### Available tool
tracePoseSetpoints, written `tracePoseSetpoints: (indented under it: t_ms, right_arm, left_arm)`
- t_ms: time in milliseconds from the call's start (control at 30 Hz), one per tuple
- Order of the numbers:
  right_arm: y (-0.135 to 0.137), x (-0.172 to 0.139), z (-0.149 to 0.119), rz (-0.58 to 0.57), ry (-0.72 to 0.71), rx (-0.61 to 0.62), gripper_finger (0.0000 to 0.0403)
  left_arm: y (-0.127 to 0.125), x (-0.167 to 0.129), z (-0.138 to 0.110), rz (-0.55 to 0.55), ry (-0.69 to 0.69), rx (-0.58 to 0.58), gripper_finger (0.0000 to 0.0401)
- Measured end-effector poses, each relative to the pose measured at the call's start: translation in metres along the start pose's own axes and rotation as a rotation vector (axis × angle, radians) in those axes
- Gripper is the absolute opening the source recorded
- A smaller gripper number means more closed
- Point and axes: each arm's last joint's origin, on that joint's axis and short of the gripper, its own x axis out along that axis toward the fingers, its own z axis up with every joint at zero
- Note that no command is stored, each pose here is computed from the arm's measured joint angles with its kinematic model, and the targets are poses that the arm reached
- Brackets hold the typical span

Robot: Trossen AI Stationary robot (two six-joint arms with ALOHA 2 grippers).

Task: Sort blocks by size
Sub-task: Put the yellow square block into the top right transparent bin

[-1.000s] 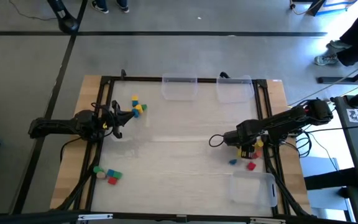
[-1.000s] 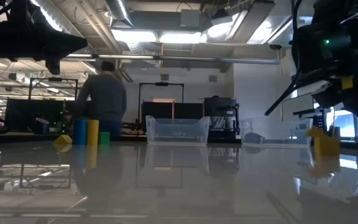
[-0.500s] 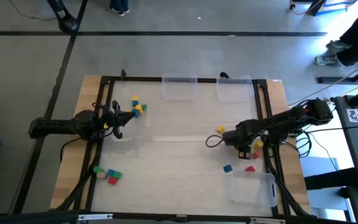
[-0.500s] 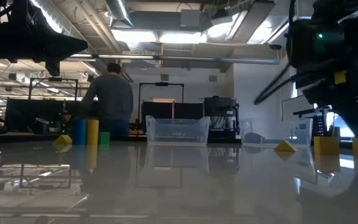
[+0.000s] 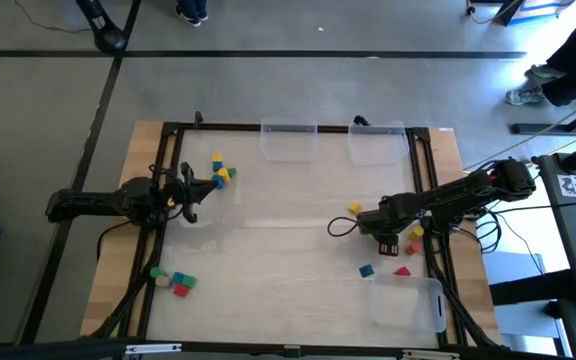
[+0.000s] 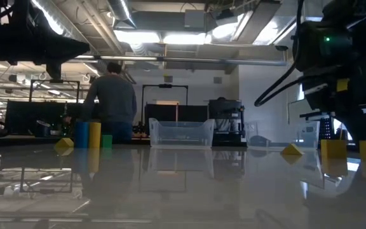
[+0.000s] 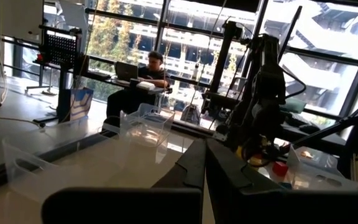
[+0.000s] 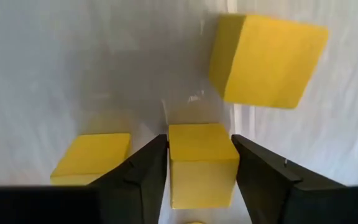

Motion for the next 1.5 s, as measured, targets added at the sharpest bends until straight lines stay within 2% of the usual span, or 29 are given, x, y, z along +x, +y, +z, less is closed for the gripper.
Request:
tracePoseSetpoints:
  t_ms: [167,333,567,733,867,1000,1200,1367,1500]
  right_arm:
    - [0.000,0.000,-0.001,0.004,0.007,0.031,0.0132]
    - [0.001,-0.012,0.006,-0.007,-0.016,0.045,0.0132]
    - [-0.003,-0.057,0.021,-0.109,-0.062,0.045,0.0132]
    - [-0.020,-0.091,0.039,-0.173,-0.166,0.074,0.0132]
    - [-0.047,-0.110,0.051,-0.256,-0.246,0.108,0.0132]
    - [-0.085,-0.116,0.059,-0.339,-0.299,0.173,0.0132]
    - [-0.151,-0.111,0.059,-0.399,-0.392,0.361,0.0132]
    - [-0.198,-0.101,0.050,-0.367,-0.516,0.567,0.0132]
    - [-0.223,-0.088,0.037,-0.337,-0.576,0.729,0.0132]
  left_arm:
    - [0.000,0.000,0.000,0.000,0.003,0.000,0.0000]
    - [0.000,0.000,0.001,-0.001,-0.006,0.027,0.0000]
    - [0.000,0.000,0.001,-0.001,-0.006,0.060,0.0000]
    - [0.000,0.000,0.001,-0.001,-0.009,0.088,0.0000]
    - [0.000,0.000,0.001,-0.001,-0.009,0.089,0.0000]
    - [0.000,0.000,0.001,-0.001,-0.009,0.080,0.0000]
    - [0.000,0.000,0.000,0.000,0.000,0.057,0.0000]
    - [0.000,0.000,0.000,0.000,0.000,0.054,0.0000]
    - [0.000,0.000,0.000,0.000,-0.002,0.046,0.0000]
